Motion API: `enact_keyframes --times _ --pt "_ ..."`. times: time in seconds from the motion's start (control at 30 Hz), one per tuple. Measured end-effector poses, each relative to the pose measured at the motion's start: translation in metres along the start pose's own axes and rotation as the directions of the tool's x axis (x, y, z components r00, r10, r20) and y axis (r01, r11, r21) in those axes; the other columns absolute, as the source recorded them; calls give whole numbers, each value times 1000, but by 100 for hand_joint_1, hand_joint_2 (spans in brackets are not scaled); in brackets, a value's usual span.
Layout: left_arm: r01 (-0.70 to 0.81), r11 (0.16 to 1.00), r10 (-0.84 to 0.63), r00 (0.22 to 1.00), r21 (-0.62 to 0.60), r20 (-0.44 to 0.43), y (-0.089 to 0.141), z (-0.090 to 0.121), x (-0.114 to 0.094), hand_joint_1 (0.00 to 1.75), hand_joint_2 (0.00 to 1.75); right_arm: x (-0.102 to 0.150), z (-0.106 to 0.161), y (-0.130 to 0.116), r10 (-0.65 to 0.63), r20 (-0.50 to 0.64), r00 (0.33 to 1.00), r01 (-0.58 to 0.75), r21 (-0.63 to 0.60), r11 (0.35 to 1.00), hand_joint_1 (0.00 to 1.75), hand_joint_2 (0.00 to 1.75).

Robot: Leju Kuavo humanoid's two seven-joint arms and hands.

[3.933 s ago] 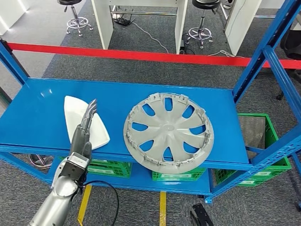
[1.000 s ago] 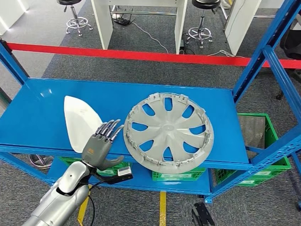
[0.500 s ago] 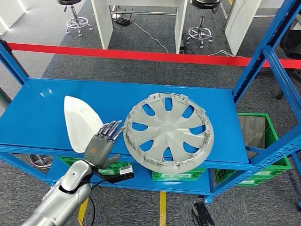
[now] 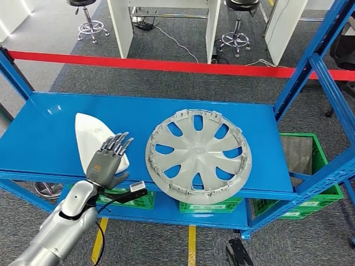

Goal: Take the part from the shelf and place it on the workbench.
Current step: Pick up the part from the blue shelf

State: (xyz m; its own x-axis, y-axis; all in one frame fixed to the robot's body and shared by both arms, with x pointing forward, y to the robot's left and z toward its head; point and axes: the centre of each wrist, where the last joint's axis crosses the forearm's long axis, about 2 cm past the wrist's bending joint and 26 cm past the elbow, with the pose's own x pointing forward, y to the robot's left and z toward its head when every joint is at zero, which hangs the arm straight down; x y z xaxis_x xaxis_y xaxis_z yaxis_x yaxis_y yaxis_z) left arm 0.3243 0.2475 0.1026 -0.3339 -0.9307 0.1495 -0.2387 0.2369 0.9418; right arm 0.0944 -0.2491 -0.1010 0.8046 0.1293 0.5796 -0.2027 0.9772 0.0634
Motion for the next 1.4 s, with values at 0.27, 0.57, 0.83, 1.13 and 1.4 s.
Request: enact_keyframes --times 0.27,0.57,0.83,1.13,1.4 --pt "-4 1000 4 999 30 -32 8 1 -10 0 175 -1 1 0 -7 0 1000 7 -3 1000 0 0" --pt "-24 999 26 998 24 -48 7 10 -10 0 175 -2 1 0 -9 -1 1000 9 -3 1000 0 0" --pt "-64 997 62 996 -33 -61 3 18 -7 0 175 -5 2 0 -17 -1 1000 17 -5 1000 0 0" --pt "-84 994 76 993 -77 -92 0 23 -7 0 175 -5 2 -1 -26 -1 1000 26 -9 1000 0 0" --pt "-90 993 79 987 -76 -137 -3 27 -14 0 175 -6 3 -1 -31 -3 1000 31 -11 999 0 0"
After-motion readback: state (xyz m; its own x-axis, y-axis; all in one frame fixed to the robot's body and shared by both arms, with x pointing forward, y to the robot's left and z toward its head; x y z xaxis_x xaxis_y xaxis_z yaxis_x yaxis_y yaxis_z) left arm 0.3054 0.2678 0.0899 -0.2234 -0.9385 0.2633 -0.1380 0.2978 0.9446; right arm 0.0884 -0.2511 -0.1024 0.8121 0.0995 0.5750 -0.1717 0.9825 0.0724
